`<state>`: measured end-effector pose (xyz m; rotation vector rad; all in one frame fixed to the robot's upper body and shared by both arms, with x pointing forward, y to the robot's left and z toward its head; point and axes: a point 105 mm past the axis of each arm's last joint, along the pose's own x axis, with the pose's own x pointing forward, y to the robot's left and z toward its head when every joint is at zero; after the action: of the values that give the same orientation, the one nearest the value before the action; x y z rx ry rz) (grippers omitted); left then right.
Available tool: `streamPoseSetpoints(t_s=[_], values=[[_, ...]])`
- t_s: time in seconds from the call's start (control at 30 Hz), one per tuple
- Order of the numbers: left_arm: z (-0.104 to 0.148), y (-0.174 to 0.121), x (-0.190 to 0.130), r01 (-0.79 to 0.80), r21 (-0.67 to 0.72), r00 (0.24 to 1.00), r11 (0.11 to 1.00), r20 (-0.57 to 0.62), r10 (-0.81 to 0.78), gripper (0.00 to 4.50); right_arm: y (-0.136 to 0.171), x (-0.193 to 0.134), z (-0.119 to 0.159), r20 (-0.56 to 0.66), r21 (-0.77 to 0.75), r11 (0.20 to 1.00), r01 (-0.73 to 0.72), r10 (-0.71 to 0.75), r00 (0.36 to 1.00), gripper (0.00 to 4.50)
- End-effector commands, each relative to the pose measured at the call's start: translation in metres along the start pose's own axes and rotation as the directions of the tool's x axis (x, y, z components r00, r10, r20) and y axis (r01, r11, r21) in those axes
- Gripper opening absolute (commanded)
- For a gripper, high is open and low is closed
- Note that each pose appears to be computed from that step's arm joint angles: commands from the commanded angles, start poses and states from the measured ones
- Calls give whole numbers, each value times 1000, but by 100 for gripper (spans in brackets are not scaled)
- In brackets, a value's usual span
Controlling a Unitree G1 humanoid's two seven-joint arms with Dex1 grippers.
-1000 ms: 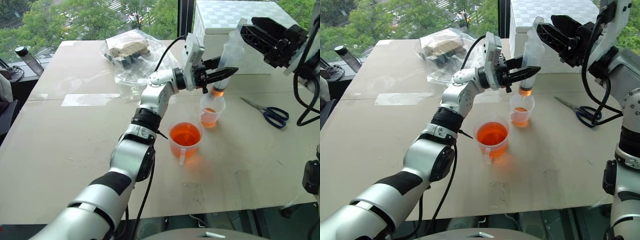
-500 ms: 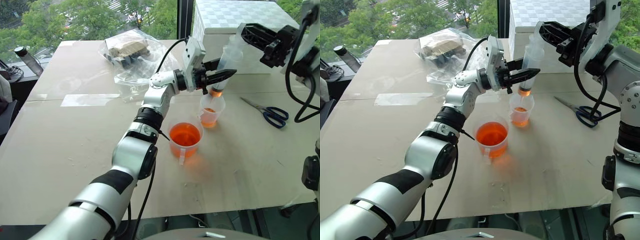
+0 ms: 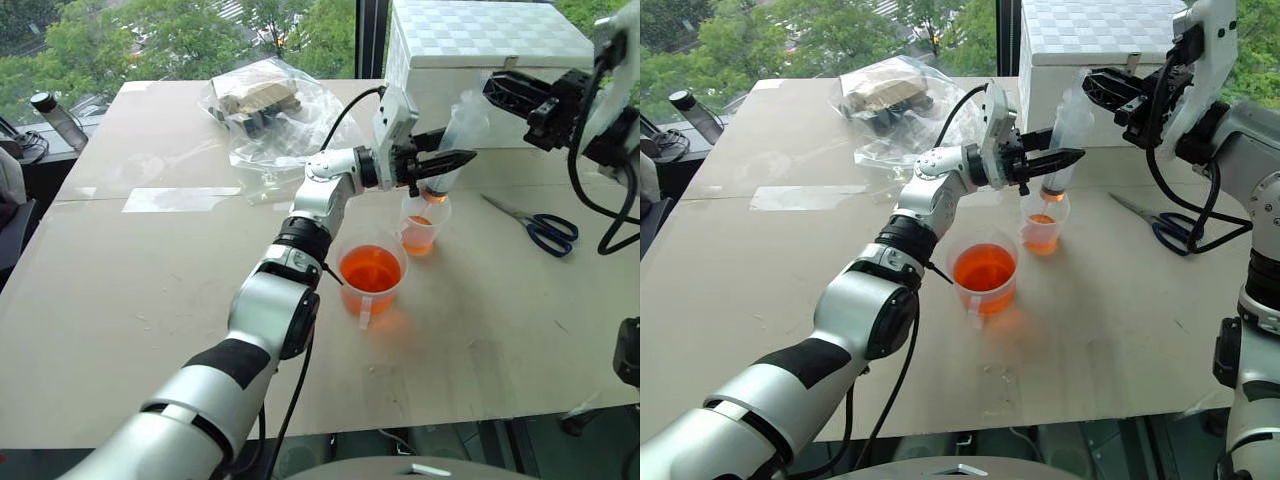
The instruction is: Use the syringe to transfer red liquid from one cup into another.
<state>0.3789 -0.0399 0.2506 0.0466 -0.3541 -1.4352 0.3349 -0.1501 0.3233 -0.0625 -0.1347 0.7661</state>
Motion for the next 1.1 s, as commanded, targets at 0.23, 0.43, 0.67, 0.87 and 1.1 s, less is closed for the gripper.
streamPoseSetpoints(t_s=[0.23, 0.43, 0.67, 0.87, 1.1], values=[[45, 1, 13, 19, 121, 993, 992, 113, -33, 138, 2, 1, -28, -142, 13, 1000, 1, 0, 990, 10], [50, 5, 12, 0, 117, 992, 993, 126, -15, 138, 2, 1, -16, -67, -13, 1000, -9, 8, 998, 10], [60, 9, 10, 0, 97, 992, 995, 123, -12, 138, -2, -19, 14, 46, 12, 998, -69, 69, 997, 269], [72, 8, 10, 7, 98, 990, 995, 139, -20, 138, -4, -51, 31, 143, 98, 981, -165, 150, 978, 360], [84, 12, 3, -36, 85, 994, 996, 105, 27, 138, -11, -58, 17, 169, 150, 977, -150, 125, 978, 360]])
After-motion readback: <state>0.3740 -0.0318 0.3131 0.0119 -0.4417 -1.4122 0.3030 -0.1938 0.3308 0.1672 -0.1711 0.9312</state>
